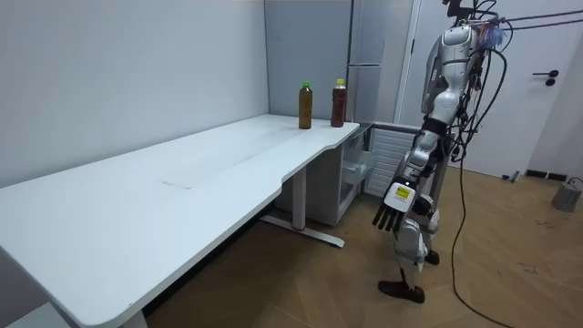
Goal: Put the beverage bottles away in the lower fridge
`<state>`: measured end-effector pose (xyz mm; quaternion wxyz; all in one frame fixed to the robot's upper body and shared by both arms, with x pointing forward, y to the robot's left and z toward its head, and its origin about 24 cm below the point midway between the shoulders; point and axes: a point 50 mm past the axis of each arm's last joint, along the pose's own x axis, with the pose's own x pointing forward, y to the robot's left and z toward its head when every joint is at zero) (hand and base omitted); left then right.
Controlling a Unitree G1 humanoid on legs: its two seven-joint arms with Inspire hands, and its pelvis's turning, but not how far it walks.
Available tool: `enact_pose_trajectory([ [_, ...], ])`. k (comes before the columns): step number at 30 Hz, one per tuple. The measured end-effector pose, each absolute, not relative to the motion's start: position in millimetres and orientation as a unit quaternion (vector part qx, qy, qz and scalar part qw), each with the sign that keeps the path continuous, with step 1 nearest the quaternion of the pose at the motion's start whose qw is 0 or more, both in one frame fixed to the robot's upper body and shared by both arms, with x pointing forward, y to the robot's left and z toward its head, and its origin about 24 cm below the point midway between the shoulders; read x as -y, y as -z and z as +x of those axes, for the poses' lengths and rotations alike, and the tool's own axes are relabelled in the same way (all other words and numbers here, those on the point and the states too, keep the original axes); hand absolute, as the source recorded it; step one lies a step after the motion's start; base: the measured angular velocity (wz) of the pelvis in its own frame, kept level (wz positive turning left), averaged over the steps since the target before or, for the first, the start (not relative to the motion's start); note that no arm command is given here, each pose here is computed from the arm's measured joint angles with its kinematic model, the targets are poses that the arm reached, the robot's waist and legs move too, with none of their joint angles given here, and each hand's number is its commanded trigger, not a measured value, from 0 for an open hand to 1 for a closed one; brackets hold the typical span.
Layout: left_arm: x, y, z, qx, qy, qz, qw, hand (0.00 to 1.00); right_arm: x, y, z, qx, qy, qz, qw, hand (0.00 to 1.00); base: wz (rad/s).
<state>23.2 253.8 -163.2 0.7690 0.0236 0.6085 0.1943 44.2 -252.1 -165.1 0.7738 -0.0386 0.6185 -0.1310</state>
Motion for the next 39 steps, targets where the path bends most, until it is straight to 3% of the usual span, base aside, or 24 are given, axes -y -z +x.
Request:
enact_pose_trajectory([
  [15, -245, 166, 20, -0.610, -0.175, 0.007, 0.773, 0.00, 251, 166, 31, -0.624, 0.143, -0.026, 0.768, 0.00, 0.00],
  [24, -246, 165, 11, -0.610, -0.217, 0.006, 0.762, 0.00, 249, 167, 30, -0.623, 0.159, -0.005, 0.766, 0.00, 0.04],
  [39, -263, 158, 0, -0.552, -0.464, -0.112, 0.684, 0.00, 249, 168, 17, -0.645, 0.168, -0.003, 0.745, 0.00, 0.06],
])
